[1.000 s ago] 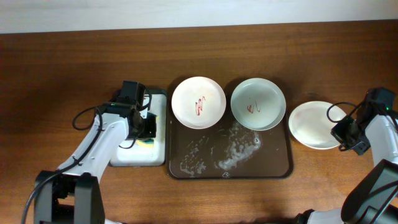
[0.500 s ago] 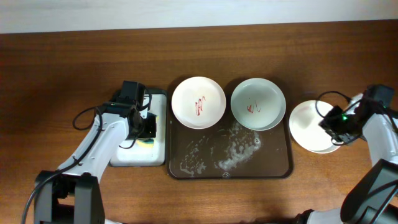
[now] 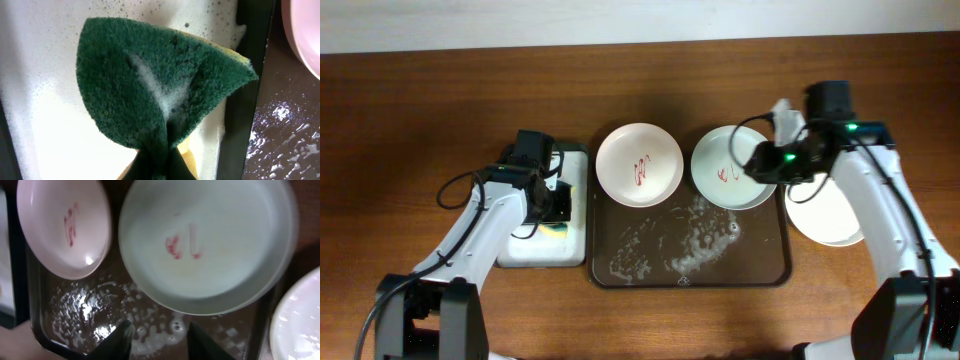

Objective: Clean dirty plates on tray and stack at the side
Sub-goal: 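Move right gripper to the pink plate rim, then grip the pink plate with right gripper and drag it to tray center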

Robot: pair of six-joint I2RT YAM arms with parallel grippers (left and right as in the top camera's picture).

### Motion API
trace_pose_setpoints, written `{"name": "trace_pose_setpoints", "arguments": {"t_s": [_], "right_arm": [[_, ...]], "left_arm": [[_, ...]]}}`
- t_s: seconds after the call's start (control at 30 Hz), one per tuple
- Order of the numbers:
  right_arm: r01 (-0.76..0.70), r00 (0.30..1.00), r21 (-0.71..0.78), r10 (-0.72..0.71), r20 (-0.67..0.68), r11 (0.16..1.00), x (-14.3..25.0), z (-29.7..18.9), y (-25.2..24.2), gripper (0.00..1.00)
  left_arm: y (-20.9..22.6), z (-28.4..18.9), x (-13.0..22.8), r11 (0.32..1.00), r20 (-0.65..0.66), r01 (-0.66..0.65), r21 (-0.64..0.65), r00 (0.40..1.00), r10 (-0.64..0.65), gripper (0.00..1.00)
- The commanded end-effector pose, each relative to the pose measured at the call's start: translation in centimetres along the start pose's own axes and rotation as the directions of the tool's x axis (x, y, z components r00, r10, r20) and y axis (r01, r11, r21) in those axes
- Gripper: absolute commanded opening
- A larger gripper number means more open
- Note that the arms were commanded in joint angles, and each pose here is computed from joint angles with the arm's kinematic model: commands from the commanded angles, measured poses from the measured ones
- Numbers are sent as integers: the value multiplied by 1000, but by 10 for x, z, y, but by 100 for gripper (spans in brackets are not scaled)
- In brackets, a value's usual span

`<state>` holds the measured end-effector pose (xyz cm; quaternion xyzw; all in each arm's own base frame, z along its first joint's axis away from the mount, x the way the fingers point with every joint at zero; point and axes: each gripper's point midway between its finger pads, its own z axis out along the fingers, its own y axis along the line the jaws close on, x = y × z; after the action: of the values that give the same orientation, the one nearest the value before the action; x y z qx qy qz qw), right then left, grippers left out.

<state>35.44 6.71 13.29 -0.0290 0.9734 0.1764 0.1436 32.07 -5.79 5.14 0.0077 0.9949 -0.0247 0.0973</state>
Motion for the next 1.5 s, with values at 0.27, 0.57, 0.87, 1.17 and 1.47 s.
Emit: {"name": "trace_pose_setpoints", "arguments": {"t_s": [0.27,0.57,0.87,1.17,1.47], "right_arm": [[127,992,56,-127,8,990,-2,18,54,42],[96,993,31,-93,-72,995,9,41,52,44],[26,988,31,-21,-151,999,18,72,44,45],[-8,987,-77,-4,-160,997,13,97,60,45],[-23,990,-89,10,-143,996,8,124,76,46]], "left_arm": [[3,2,0,1000,-5,-11,-12,1000,11,0],[3,2,0,1000,-5,-11,-12,1000,11,0],[3,2,0,1000,-5,-11,-12,1000,11,0],[3,2,0,1000,-5,-11,-12,1000,11,0],[3,2,0,1000,-5,-11,-12,1000,11,0]]}}
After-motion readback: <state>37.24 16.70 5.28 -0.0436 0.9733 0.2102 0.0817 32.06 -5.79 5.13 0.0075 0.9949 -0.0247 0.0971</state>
